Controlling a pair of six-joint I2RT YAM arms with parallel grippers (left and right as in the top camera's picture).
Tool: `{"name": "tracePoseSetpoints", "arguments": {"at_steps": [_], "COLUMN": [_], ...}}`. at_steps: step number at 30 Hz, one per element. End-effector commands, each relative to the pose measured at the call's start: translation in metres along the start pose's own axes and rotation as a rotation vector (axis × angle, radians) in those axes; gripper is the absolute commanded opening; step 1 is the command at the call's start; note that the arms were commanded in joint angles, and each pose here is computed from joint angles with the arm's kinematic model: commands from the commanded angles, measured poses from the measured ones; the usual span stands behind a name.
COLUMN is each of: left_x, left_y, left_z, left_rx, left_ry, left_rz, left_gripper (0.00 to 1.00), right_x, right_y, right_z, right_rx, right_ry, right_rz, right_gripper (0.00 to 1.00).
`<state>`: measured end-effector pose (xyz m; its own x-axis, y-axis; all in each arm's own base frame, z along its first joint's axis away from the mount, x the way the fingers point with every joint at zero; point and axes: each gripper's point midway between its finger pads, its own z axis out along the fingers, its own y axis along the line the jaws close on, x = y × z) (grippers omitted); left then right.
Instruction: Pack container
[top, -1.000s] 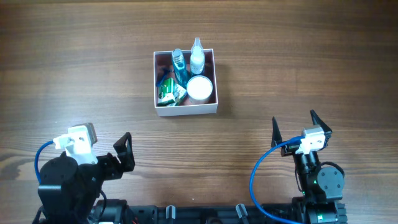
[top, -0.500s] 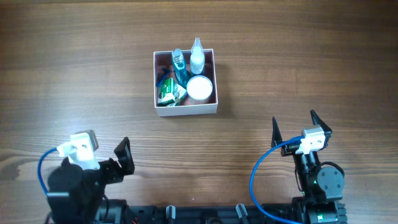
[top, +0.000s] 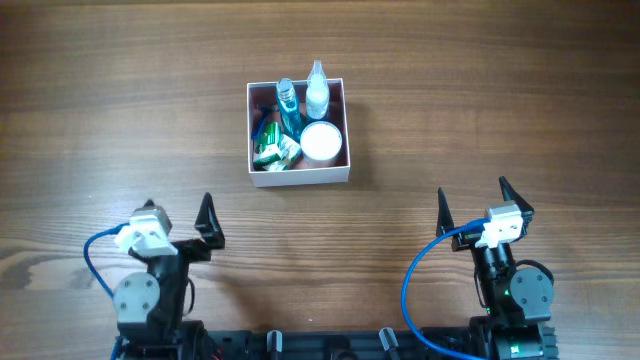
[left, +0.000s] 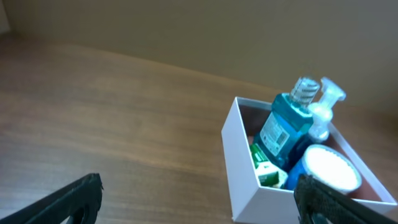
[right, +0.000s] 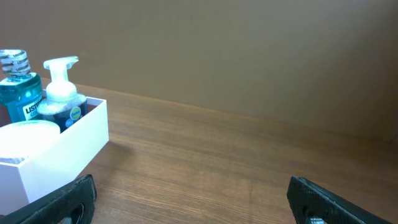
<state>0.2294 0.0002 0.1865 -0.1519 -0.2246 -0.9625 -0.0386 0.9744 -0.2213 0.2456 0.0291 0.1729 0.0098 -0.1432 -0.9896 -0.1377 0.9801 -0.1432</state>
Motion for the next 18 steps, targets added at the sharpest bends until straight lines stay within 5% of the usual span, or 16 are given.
{"name": "tracePoseSetpoints", "arguments": {"at_steps": [1, 18], "left_x": [0.002, 0.026], "left_y": [0.002, -0.014], "left_z": [0.008, 0.019], "left_rx": [0.006, 0.135], "left_ry": [-0.077, -0.075], "left_rz": [0.043, 0.036], "left_gripper": [1.0, 1.0], "right_x": [0.001, 0.001], "right_y": [-0.002, -0.002], "right_z": [0.0, 0.0], "right_rx": [0.012, 0.012], "right_ry": [0.002, 0.002], "right_rz": [-0.011, -0.011], "right_gripper": [1.0, 1.0]}}
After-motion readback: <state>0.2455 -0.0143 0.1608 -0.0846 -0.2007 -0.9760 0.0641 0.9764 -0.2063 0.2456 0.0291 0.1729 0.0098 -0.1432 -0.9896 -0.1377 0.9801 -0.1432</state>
